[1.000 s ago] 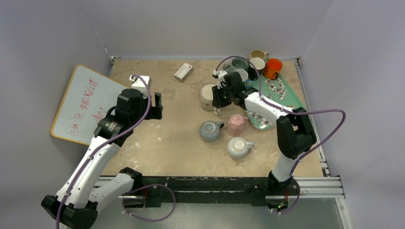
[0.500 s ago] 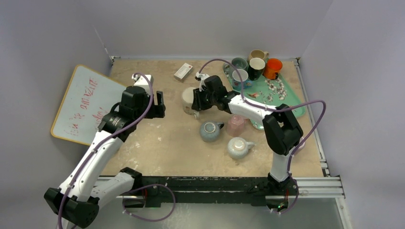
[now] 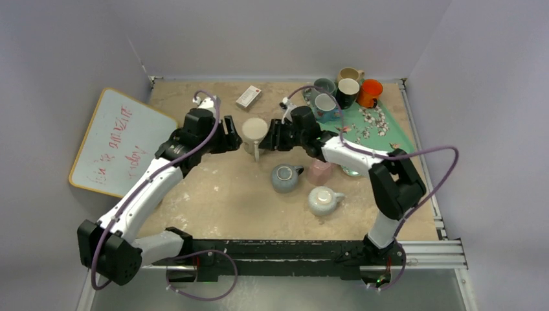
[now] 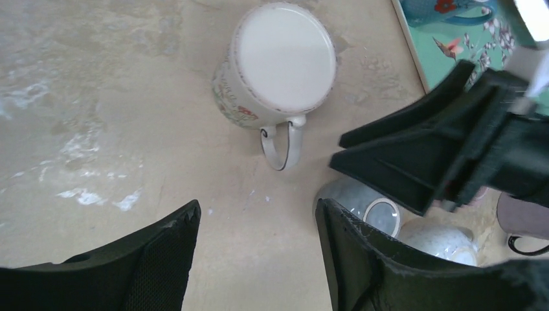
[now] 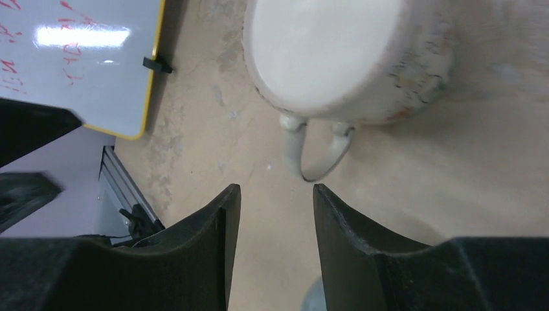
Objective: Turn the mug right side up
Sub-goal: Move the cup to the center of the board, then turn over the cup at the center of the board.
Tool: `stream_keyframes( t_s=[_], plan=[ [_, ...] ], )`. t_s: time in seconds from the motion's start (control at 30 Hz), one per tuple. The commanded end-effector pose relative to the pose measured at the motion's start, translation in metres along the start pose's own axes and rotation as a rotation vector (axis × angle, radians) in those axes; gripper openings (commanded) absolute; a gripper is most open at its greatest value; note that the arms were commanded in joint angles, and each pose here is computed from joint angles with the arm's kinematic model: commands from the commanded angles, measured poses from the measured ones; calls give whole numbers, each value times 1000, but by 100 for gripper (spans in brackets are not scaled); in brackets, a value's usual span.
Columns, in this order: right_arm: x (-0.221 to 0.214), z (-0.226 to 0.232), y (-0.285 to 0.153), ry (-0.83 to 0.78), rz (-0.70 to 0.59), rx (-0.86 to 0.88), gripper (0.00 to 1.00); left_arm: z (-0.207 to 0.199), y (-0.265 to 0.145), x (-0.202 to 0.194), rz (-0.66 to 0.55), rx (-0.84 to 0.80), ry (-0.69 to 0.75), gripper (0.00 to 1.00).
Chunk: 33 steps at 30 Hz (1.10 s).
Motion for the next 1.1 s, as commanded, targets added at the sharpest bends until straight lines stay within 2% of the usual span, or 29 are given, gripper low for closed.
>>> stream_keyframes(
  t_s=[0.0,0.17,0.33,0.7,0.83,1.07],
  plan=[
    [43,-2,-58,29,-215,-56,52,-23,23,4,-5,-90,-17,63],
    [58,-11,-110,19,-385,-104,62,-28,50,-1,17,-28,10,56],
    [57,-9,-132,6,-460,-119,73,-44,76,-9,38,13,69,55],
    [53,-9,-147,9,-511,-118,74,-55,120,-14,49,80,126,51],
    [54,-11,-151,13,-537,-123,74,-56,134,-20,89,109,168,48],
    [54,-13,-156,17,-558,-129,75,-51,147,-29,116,188,173,44]
  ],
)
Point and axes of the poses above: each gripper's point midway between its finger pads, its own y axis out along the fingers, its own z axis along the line the jaws close on, x = y × z, the point moved 5 cm from there along -y, back along the fingers, and after that the axes turned 6 degrees about y, right-handed, at the moved point
